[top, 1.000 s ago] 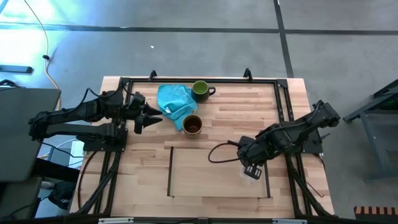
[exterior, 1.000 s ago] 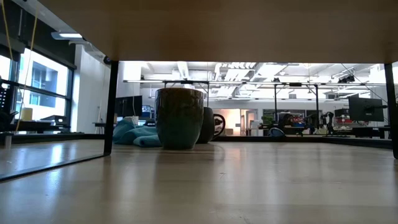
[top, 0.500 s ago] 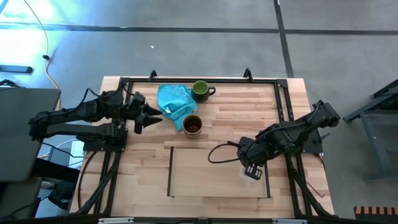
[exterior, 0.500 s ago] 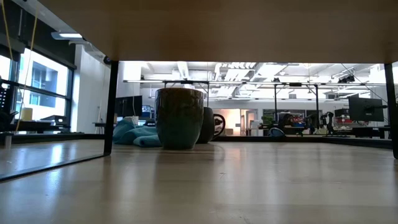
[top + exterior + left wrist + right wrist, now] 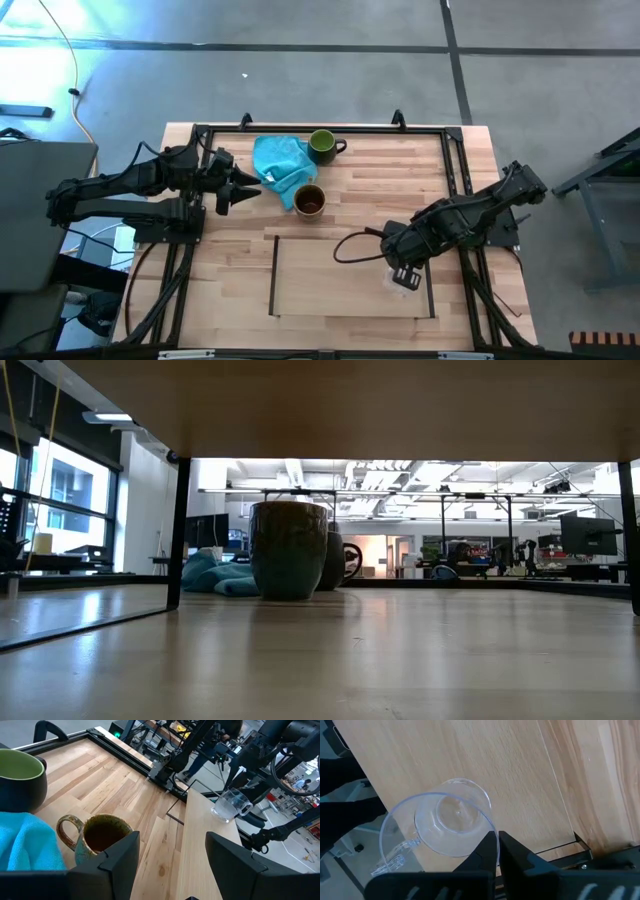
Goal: Stack small to large cups/mugs on shelf
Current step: Put the transparent mug on the shelf, then put the black mug on the shelf
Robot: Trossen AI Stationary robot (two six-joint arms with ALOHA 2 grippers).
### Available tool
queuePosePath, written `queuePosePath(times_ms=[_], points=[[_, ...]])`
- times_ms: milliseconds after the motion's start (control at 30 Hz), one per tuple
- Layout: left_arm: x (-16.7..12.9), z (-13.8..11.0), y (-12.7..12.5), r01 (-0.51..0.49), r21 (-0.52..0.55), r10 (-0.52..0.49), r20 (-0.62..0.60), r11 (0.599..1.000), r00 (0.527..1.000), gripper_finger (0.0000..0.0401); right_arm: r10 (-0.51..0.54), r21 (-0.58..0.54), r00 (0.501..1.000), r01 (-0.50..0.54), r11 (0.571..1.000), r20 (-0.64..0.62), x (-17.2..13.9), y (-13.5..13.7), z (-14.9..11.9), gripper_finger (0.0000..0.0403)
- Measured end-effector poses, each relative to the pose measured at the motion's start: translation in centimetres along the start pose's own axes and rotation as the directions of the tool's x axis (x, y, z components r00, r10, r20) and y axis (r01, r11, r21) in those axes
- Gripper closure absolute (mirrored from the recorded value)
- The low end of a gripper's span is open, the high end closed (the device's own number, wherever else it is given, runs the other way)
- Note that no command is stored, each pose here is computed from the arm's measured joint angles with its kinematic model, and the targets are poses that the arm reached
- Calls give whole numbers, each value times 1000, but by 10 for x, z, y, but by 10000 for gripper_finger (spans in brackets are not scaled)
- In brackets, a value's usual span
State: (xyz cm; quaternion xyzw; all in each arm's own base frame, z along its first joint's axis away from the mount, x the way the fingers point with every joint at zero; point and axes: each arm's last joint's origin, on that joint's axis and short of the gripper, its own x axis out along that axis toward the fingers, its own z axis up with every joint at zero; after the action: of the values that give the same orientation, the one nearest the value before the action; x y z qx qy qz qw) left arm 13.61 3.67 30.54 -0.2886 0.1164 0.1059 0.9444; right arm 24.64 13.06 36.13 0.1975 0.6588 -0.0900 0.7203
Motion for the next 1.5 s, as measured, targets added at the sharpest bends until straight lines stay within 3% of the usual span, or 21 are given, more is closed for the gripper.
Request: queuePosePath(times_ms=[267, 600, 1067, 1500], points=[[0, 0, 0, 0, 0, 0, 0, 1000, 1000, 186, 8, -5, 1000, -8, 1000, 5, 0, 1, 1, 401], [0, 0, 0, 0, 0, 0, 0, 1000, 1000, 186, 12, -8, 1000, -12, 1000, 8, 0, 1, 1, 360], [0, 0, 0, 0, 0, 0, 0, 1000, 1000, 186, 9, -6, 1000, -9, 1000, 9, 0, 0, 1, 354], [0, 0, 0, 0, 0, 0, 0, 1000, 1000, 186, -12, -2, 1000, 12, 1000, 26, 0, 0, 2, 294]])
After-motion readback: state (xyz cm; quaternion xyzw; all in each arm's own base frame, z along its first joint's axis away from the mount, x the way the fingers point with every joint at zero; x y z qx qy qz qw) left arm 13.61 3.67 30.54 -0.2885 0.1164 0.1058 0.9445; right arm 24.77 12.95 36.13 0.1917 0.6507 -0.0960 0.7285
